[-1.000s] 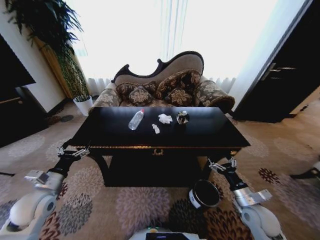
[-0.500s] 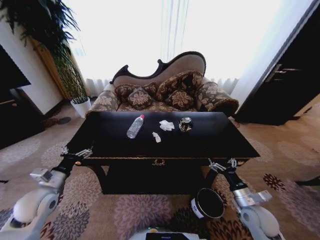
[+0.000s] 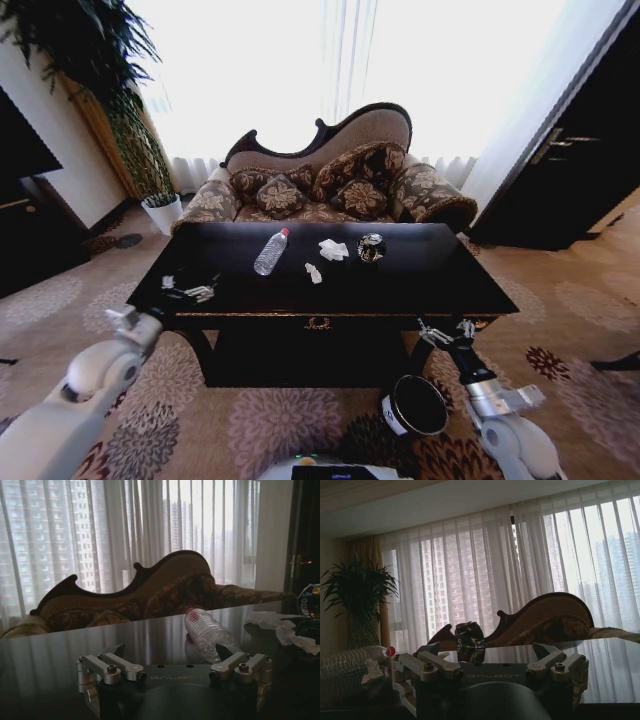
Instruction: Move to the front of the table and place the trash on the table into the trash bin.
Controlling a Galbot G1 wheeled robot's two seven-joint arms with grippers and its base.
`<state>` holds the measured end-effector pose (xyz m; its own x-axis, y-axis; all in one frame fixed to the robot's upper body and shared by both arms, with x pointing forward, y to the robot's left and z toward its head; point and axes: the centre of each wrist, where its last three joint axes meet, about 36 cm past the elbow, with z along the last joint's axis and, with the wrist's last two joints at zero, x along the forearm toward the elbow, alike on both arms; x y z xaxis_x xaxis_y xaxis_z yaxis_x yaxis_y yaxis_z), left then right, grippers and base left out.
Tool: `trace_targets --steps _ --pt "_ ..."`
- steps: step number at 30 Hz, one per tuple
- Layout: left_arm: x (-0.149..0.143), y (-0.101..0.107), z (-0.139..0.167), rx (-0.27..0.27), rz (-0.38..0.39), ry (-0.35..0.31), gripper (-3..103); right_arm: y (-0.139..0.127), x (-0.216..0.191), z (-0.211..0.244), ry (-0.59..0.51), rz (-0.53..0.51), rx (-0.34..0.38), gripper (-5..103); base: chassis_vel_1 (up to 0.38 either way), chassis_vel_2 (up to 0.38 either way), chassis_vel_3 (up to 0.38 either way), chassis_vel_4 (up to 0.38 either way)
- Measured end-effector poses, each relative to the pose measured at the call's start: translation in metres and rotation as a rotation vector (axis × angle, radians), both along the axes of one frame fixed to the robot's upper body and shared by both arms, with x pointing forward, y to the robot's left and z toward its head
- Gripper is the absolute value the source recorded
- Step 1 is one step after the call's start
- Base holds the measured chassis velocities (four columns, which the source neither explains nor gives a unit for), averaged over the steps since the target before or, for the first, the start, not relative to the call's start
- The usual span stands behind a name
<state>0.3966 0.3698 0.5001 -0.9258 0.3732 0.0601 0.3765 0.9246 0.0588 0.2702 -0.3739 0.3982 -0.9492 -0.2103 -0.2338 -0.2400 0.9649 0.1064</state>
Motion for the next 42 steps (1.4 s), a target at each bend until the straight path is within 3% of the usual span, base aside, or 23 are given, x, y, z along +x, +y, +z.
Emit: trace_targets --steps 3,8,26,42 --pt "0.016 -0.018 0.008 0.012 -0.057 -0.013 100 0.0 0.001 0.001 -0.002 0.0 0.001 100 0.0 0.0 0.0 0.0" --pt "0.028 -0.028 0.01 0.024 -0.089 -0.018 100 0.002 0.001 0.001 -0.005 -0.004 0.008 100 0.0 0.0 0.0 0.0" --pt "0.061 -0.039 -0.01 0.022 -0.117 0.013 100 -0.004 -0.005 0.002 0.002 -0.018 0.015 100 0.0 0.0 0.0 0.0" --pt "0.105 -0.057 -0.041 -0.025 -0.141 0.035 100 -0.003 -0.01 0.023 0.001 -0.012 0.049 100 0.0 0.0 0.0 0.0"
